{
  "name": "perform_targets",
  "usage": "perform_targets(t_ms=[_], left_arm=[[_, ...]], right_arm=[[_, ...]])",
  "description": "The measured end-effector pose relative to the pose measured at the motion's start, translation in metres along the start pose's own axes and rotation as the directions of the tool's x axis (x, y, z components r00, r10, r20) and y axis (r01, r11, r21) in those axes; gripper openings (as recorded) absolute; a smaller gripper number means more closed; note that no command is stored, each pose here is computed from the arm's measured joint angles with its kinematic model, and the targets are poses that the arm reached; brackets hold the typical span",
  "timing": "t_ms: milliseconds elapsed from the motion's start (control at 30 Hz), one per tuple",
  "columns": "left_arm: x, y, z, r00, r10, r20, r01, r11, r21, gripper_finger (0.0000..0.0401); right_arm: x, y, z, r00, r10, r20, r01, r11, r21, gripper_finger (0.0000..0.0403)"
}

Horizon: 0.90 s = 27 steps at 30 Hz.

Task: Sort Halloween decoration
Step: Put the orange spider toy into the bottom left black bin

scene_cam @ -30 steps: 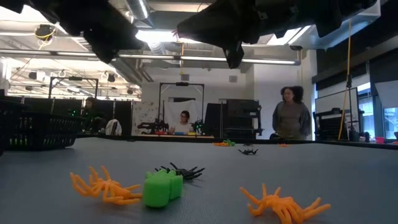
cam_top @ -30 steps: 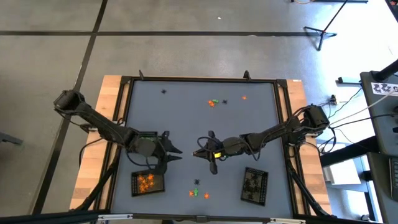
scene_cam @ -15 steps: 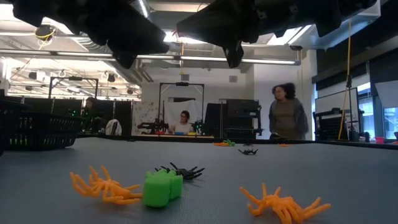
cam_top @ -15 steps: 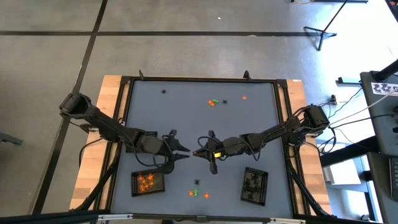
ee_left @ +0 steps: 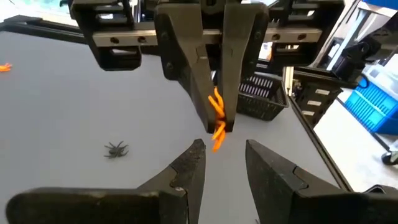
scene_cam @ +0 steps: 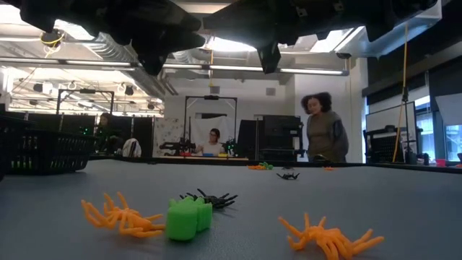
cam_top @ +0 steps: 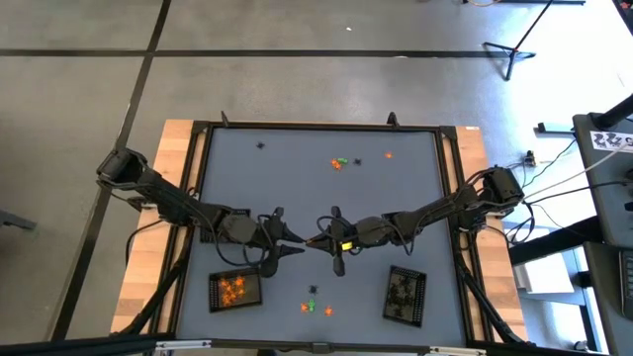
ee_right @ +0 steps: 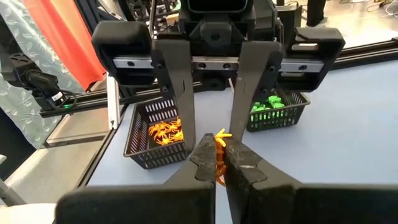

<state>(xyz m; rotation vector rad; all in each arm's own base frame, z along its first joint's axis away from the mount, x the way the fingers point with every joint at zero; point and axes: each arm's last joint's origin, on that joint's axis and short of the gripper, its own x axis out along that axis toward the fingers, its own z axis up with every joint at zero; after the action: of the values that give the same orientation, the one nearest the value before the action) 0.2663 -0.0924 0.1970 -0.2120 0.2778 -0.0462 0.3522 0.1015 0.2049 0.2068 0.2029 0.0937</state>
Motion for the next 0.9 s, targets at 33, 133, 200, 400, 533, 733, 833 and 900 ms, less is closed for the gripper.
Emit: perform_targets(t_ms=[33,133,200,400,533,733,833,900], left_arm=[[0.0,0.0001,-0.0002,1.0,0.001,-0.002,-0.001,1.0,0.001,0.0107],[0.0,-0.0002,0.0012,1.0,0.001,0.013,-0.001,1.0,-0.003,0.0107],[0.0,-0.0006,0.0024,1.0,-0.003,0.025,0.003,1.0,-0.006,0.0107],[0.0,0.0001,0.0026,0.999,0.021,0.032,-0.021,1.0,-0.007,0.0106],[0.0,0.0001,0.0026,0.999,0.022,0.032,-0.022,1.0,-0.007,0.0089],[-0.0001,-0.0001,0.0024,0.999,0.021,0.031,-0.021,1.0,-0.005,0.0016],[-0.0006,-0.0019,0.0018,0.999,0.019,0.031,-0.019,1.0,0.014,0.0004],[-0.001,-0.0032,0.0014,0.999,0.02,0.031,-0.02,1.0,0.018,0.0001]], right_arm=[[0.0,0.0,0.0,1.0,0.0,0.0,0.0,1.0,0.0,0.001],[0.0,0.0,0.0,1.0,0.0,0.0,0.0,1.0,0.0,0.001],[0.0,0.0,0.0,1.0,0.0,0.0,0.0,1.0,0.0,0.001],[0.0,0.0,0.0,1.0,0.0,0.0,0.0,1.0,-0.001,0.001],[0.0,0.0,0.0,1.0,0.0,0.0,0.0,1.0,-0.002,0.001],[0.0,-0.0001,-0.0001,1.0,-0.001,-0.001,0.001,1.0,-0.018,0.001],[0.0,-0.0003,0.0,1.0,-0.015,0.004,0.015,1.0,-0.018,0.001],[-0.0002,-0.0009,0.0,0.999,-0.051,0.011,0.052,0.998,-0.019,0.0012]])
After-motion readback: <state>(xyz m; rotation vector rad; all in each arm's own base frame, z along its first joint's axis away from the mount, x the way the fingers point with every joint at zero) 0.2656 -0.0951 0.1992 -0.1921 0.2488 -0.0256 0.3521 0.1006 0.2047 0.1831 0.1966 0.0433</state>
